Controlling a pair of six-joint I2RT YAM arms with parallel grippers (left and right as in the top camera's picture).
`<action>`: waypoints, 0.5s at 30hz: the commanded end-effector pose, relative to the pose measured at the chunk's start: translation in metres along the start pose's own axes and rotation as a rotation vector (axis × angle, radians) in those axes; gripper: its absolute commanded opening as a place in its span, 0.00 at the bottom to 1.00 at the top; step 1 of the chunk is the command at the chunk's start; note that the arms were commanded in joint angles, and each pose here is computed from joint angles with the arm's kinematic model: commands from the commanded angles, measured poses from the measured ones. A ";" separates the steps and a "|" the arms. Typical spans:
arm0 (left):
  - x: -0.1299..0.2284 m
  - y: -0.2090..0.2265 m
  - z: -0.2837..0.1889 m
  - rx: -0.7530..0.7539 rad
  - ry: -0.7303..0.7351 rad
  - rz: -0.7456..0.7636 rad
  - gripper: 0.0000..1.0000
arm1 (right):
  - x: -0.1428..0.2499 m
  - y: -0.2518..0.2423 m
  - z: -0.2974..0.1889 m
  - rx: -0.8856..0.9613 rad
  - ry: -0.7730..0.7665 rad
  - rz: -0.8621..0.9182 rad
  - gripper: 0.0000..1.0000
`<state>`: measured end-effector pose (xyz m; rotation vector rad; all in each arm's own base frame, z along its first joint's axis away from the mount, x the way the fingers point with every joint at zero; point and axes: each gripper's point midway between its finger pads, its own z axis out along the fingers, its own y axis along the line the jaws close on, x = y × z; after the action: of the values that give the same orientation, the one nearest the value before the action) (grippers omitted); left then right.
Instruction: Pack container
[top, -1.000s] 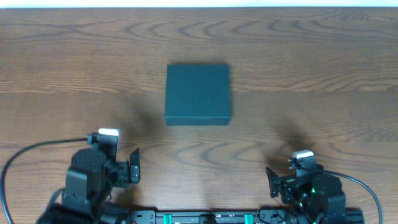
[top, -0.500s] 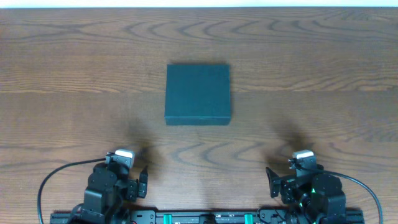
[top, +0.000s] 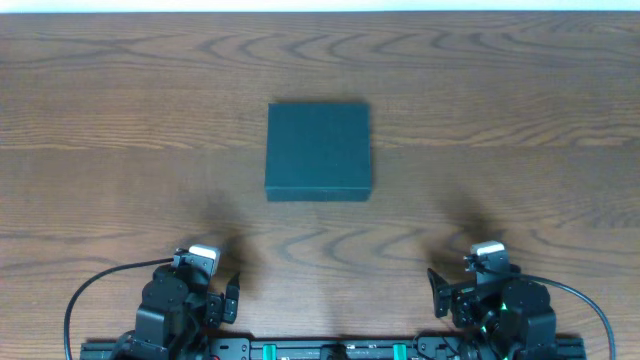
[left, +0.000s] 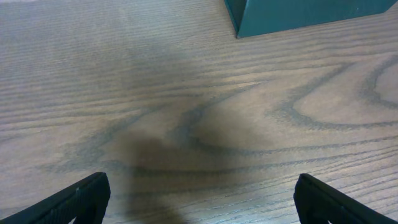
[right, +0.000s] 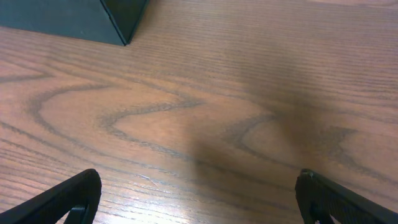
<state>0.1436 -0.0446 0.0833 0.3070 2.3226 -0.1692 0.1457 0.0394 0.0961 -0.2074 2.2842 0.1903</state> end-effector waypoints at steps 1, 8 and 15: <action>0.015 0.005 0.001 -0.027 0.052 0.003 0.96 | 0.002 -0.002 0.001 0.008 0.004 -0.007 0.99; 0.012 0.005 0.000 -0.025 0.025 0.002 0.96 | 0.002 -0.002 0.001 0.009 0.004 -0.007 0.99; 0.012 0.004 0.000 -0.022 0.025 0.002 0.95 | 0.002 -0.002 0.001 0.008 0.004 -0.007 0.99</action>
<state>0.1448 -0.0435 0.0872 0.2953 2.2932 -0.1658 0.1457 0.0394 0.0961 -0.2074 2.2842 0.1903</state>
